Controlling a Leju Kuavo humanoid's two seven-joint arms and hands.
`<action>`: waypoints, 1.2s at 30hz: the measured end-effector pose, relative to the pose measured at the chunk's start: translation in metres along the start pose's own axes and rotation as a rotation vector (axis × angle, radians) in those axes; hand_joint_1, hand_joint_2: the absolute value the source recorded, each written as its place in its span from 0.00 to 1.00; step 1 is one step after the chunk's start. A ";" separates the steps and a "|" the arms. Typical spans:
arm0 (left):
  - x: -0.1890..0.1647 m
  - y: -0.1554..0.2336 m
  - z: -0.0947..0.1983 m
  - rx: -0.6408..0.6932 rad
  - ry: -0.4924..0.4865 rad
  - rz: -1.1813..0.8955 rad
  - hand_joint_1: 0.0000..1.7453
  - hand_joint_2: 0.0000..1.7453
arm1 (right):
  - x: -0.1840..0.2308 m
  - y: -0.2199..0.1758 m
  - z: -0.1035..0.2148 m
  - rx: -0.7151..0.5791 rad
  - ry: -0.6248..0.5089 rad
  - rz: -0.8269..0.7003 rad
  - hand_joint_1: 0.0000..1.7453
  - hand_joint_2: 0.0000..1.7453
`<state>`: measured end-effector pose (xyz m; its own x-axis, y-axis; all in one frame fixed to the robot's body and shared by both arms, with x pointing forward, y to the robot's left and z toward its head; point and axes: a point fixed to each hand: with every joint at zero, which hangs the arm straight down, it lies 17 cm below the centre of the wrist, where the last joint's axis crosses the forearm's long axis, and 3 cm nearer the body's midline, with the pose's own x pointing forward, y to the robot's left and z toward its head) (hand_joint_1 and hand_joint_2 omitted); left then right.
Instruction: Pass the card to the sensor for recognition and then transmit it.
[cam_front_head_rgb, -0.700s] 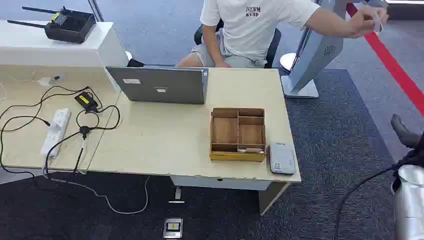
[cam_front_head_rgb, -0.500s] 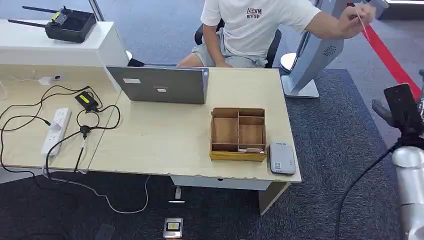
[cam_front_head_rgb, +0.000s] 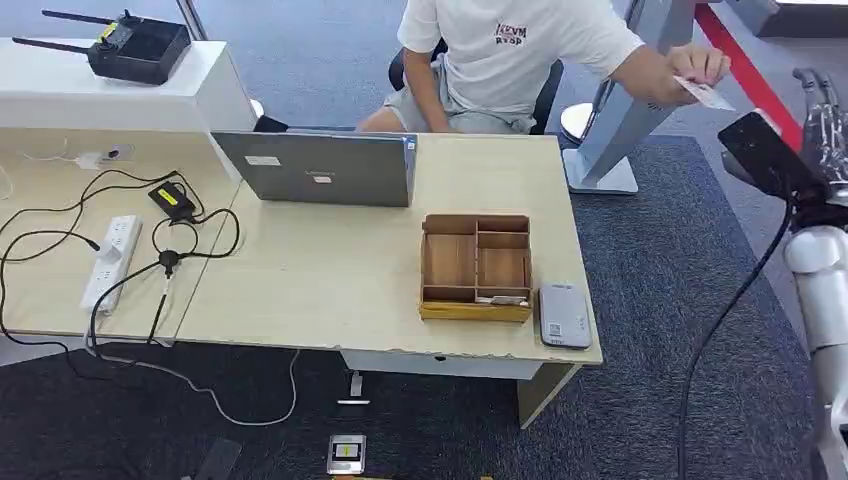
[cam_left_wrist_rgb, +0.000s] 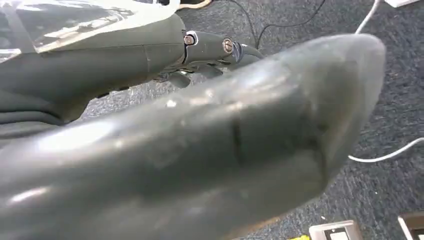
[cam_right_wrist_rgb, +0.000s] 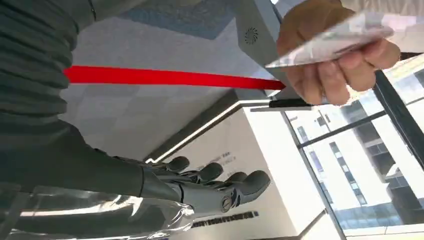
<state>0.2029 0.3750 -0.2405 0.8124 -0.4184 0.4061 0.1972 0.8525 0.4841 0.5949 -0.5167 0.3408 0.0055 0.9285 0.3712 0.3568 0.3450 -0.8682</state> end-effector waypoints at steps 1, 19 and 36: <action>0.001 0.000 0.000 0.000 -0.002 -0.002 0.00 0.00 | 0.001 -0.001 -0.002 -0.003 -0.001 0.014 0.00 1.00; 0.007 -0.001 -0.001 -0.008 -0.023 -0.039 0.00 0.00 | 0.007 -0.015 -0.024 -0.040 -0.017 0.075 1.00 1.00; 0.008 -0.001 -0.001 -0.007 -0.028 -0.044 0.00 0.00 | 0.010 -0.009 -0.027 -0.025 -0.023 0.056 1.00 1.00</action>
<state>0.2098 0.3711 -0.2385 0.7870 -0.4643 0.4063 0.2366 0.8352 0.4964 0.6167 -0.5147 0.3611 0.0044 0.9493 0.3142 0.3795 0.2891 -0.8788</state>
